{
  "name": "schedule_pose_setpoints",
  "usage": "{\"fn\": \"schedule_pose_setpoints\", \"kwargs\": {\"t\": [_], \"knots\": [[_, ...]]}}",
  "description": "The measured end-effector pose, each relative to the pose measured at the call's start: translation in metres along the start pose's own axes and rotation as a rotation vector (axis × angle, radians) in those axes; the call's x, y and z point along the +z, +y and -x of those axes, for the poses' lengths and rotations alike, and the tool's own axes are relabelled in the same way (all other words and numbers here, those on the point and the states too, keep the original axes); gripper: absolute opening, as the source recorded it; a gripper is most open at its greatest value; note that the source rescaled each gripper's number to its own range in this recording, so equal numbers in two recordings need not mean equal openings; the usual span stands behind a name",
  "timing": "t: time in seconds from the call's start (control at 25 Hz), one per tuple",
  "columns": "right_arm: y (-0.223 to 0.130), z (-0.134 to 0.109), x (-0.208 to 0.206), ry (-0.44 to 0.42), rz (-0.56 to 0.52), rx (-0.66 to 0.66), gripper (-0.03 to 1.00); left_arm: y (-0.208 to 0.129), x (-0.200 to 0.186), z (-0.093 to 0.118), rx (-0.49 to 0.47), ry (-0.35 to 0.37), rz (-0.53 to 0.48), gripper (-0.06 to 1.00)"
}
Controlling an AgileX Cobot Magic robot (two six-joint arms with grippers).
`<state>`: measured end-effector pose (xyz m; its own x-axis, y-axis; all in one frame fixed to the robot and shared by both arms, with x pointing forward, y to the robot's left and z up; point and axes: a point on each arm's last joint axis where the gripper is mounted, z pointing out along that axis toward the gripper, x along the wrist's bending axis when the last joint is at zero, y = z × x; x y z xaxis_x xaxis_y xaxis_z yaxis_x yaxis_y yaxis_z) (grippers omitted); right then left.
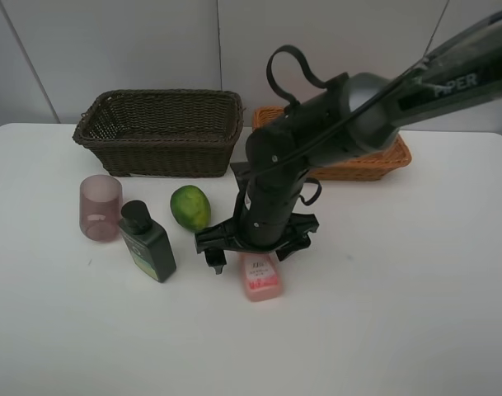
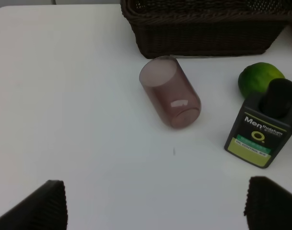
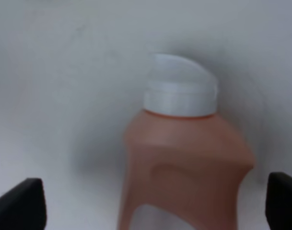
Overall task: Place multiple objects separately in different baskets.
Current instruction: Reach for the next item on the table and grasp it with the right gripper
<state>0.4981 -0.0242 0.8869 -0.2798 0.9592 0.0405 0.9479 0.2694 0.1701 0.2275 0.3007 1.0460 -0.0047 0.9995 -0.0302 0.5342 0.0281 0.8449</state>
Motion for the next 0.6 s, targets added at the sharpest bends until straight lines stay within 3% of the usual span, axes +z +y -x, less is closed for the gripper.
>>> {"fn": "schedule_pose_setpoints", "kwargs": {"t": [0.6], "knots": [[-0.0012,-0.0002,0.0115,-0.008,-0.017,0.0,1.0,0.0,0.0,0.0,0.0,0.0,0.0,0.92]]}}
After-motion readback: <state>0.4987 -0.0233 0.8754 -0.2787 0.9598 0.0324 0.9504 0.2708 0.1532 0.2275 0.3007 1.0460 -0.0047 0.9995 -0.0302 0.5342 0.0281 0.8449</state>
